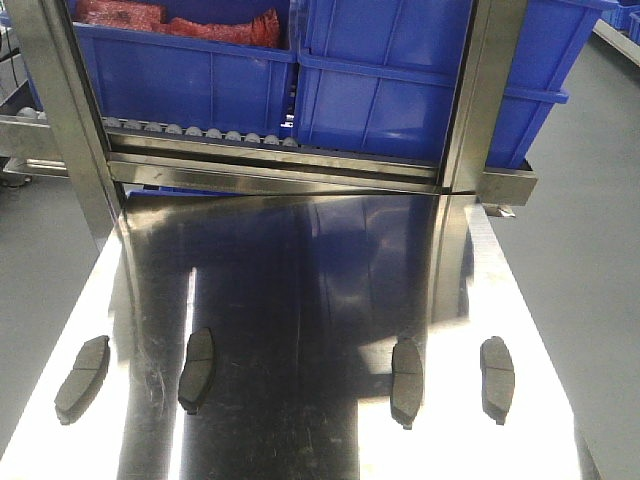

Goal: Move and align brake pads A on conveyor

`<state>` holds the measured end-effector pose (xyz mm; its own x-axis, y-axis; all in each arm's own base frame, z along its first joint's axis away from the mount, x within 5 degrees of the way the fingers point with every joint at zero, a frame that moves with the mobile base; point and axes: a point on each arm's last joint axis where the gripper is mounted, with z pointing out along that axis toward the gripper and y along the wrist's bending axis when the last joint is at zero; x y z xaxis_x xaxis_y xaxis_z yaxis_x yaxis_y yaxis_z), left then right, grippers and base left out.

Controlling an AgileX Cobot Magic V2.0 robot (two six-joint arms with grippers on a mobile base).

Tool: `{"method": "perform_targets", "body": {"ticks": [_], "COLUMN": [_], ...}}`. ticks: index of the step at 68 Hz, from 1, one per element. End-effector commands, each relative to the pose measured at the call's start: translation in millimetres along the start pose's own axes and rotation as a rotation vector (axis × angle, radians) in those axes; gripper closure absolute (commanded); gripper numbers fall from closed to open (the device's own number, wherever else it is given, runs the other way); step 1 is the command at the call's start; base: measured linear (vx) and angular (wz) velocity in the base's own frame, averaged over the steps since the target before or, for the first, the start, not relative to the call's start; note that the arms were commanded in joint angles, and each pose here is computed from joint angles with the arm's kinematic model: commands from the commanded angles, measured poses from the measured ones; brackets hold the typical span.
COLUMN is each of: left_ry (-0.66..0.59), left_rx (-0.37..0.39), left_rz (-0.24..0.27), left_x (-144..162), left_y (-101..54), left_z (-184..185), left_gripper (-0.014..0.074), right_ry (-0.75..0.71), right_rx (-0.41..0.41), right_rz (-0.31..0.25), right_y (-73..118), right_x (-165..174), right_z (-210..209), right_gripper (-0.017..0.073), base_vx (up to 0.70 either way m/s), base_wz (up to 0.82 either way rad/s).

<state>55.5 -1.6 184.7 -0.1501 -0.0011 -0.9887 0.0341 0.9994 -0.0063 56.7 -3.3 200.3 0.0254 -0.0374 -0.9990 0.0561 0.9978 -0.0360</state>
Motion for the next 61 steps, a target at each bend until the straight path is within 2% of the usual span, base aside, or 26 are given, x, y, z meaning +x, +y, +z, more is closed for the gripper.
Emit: {"method": "perform_targets", "body": {"ticks": [1, 50, 55, 61], "left_ry": [-0.068, -0.068, -0.065, -0.065], "left_rx": [0.011, 0.011, 0.006, 0.006], "left_rz": [-0.010, -0.010, 0.015, 0.016], "left_x": [-1.5, -1.5, -1.2, -1.2], "left_y": [-0.8, -0.8, -0.4, -0.4], "left_z": [0.1, 0.1, 0.1, 0.1], "left_gripper": [0.0599, 0.0599, 0.0599, 0.0599], "right_ry": [-0.071, -0.071, -0.071, -0.071], "right_rx": [0.003, 0.003, 0.003, 0.003], "right_rz": [-0.013, -0.013, -0.013, -0.013], "right_y": [0.1, 0.1, 0.1, 0.1], "right_x": [-3.2, -3.2, -3.2, -3.2], "right_z": [-0.7, -0.7, -0.7, -0.7], "right_gripper": [0.0571, 0.0571, 0.0571, 0.0571], "base_vx": [0.00, 0.00, 0.00, 0.00], "base_wz": [0.00, 0.00, 0.00, 0.00]}}
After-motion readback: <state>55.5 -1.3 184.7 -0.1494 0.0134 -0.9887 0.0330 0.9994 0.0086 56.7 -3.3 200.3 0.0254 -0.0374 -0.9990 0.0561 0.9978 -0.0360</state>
